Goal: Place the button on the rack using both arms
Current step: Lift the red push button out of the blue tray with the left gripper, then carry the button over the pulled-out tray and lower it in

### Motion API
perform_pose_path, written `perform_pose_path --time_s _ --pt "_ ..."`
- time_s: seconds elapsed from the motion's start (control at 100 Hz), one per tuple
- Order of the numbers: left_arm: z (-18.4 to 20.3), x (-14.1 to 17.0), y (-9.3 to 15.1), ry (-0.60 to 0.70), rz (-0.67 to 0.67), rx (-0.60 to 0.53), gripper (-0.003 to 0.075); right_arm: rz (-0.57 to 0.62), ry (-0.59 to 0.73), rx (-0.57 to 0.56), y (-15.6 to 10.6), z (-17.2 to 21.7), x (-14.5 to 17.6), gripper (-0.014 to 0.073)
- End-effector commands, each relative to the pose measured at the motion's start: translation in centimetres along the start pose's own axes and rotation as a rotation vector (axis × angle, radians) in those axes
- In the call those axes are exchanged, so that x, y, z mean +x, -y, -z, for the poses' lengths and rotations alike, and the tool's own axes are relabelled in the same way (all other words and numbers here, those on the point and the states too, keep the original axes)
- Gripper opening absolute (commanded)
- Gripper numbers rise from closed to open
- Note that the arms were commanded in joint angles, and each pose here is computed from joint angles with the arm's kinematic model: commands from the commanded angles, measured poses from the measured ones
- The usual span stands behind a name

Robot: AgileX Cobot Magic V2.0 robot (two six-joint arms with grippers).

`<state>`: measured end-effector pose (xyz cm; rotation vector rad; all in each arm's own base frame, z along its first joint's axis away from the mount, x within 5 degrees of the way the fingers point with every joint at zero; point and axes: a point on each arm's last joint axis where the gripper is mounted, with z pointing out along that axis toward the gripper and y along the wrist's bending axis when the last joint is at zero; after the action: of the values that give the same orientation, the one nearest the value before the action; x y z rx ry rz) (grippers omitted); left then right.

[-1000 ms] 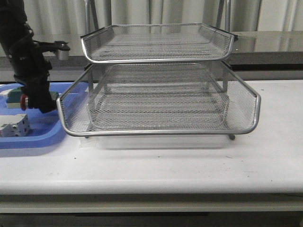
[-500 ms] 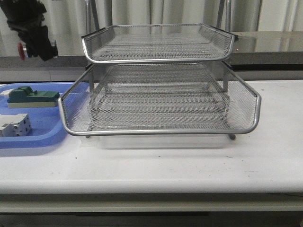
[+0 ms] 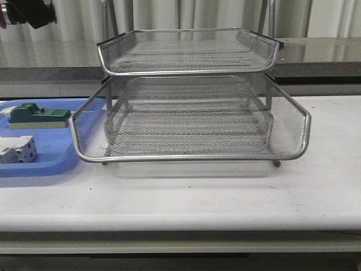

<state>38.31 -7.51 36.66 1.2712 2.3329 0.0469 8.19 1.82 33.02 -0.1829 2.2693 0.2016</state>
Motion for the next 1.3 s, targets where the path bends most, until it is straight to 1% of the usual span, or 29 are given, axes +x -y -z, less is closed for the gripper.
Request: perform_pose_path --time_s 0.0,0.11,0.25,0.41,0.44,0.61,0.83,0.94,1.12,1.19,1.26,1.29 --pt "3.9 -0.5 2.8 0.044 -0.017 -0.006 -0.0020 0.002 0.084 0.010 0.0 0.7 -1.2 -0.0071" --pt "4.4 -1.0 5.5 0.044 -0.042 0.025 -0.0020 0.002 0.084 0.010 0.0 0.7 -1.2 -0.0071" --pt "4.4 -2.3 9.3 0.052 -0.118 0.085 -0.0020 0.002 0.084 0.010 0.0 0.7 -1.2 -0.0071" --pt "3.4 -4.3 13.6 0.052 -0.234 0.164 -0.0020 0.002 0.084 0.010 0.0 0.7 -1.2 -0.0071" --pt "2.9 -4.9 14.7 0.049 -0.267 0.186 -0.0020 0.002 0.084 0.010 0.0 0.7 -1.2 -0.0071" --pt "1.2 -6.5 17.5 0.051 -0.344 0.229 -0.0020 0.002 0.084 0.010 0.0 0.7 -1.2 -0.0071" --pt "-1.9 -8.7 19.1 0.111 -0.376 0.215 -0.0020 0.002 0.084 0.010 0.0 0.7 -1.2 -0.0071" --pt "-3.3 -9.6 19.1 0.160 -0.367 0.185 -0.0020 0.002 0.084 0.010 0.0 0.7 -1.2 -0.0071" --pt "-5.3 -10.0 19.2 0.153 -0.363 0.186 -0.0013 0.002 0.084 0.010 0.0 0.7 -1.2 -0.0071" --pt "-5.8 -10.0 19.3 0.143 -0.363 0.191 0.0034 0.002 0.084 0.010 0.0 0.7 -1.2 -0.0071" --pt "-6.2 -10.0 19.4 0.136 -0.363 0.195 0.0118 0.002 0.084 0.010 0.0 0.7 -1.2 -0.0071" --pt "-6.4 -10.0 19.4 0.131 -0.363 0.198 0.0170 0.002 0.084 0.010 0.0 0.7 -1.2 -0.0071"
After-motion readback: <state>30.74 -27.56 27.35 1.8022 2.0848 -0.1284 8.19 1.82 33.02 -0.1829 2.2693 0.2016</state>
